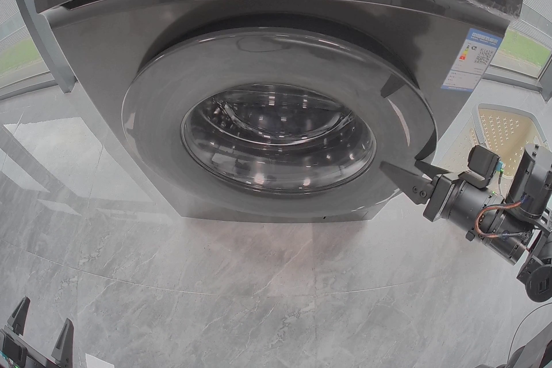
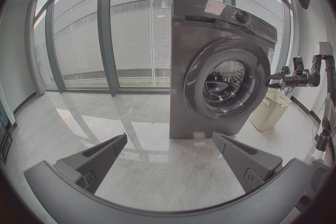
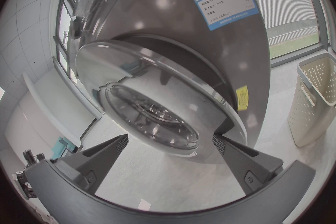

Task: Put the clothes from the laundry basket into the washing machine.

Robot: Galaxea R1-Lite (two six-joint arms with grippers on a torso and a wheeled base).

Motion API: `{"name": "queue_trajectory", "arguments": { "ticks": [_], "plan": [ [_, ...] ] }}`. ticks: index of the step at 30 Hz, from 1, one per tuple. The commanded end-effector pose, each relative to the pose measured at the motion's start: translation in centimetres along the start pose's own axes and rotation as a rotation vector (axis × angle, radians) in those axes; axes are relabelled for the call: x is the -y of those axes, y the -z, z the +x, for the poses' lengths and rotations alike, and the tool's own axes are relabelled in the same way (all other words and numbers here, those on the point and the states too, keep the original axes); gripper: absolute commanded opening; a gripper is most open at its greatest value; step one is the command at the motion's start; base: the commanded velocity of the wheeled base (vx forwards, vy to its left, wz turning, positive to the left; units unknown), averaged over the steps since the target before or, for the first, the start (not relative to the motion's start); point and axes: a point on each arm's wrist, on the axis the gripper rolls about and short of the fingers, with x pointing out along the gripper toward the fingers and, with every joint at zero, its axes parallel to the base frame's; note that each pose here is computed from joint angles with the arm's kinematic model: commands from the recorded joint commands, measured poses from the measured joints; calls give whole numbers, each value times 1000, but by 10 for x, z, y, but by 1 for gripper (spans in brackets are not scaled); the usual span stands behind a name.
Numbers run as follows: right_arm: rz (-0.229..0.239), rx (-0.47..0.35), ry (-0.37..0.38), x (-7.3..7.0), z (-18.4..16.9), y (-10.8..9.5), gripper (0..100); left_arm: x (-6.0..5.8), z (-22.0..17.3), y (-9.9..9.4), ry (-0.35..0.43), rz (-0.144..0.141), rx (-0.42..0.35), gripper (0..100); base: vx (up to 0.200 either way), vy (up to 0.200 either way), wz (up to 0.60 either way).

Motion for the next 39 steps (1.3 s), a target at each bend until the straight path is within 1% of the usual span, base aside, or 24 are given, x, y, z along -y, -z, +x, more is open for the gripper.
{"name": "queue_trajectory", "arguments": {
  "ticks": [1,8,15,18,20,22,27,32,34,36,37,39],
  "plan": [
    [-1,12,-1,0,0,-3,100,0,0,5,0,-1,-6,100,0,0,0],
    [-2,36,8,2,1,-8,100,0,0,5,0,-1,-6,100,0,0,0],
    [-3,42,13,3,1,-10,100,0,1,5,0,-1,-8,100,0,0,0],
    [-2,58,21,5,2,-14,100,0,0,5,0,-1,-6,100,0,0,0],
    [-2,82,49,10,4,-19,100,0,1,5,0,-1,-8,100,0,0,0],
    [0,82,60,10,3,-19,100,0,1,5,0,-1,-8,100,0,0,0],
    [5,78,60,10,3,-17,100,0,1,5,0,-1,-8,100,0,0,0],
    [5,52,60,10,0,-11,100,0,1,5,0,-1,-8,100,0,0,0],
    [-4,7,30,3,-9,0,100,0,1,5,0,-1,-8,100,0,0,0],
    [-7,-12,11,-1,-16,5,100,0,1,5,0,-1,-8,100,0,0,0],
    [-13,-26,-12,-6,-27,9,100,0,0,5,0,-1,-5,100,0,0,0],
    [-24,-38,-36,-10,-38,12,100,0,1,5,0,-1,-8,100,0,0,0]
  ]
}}
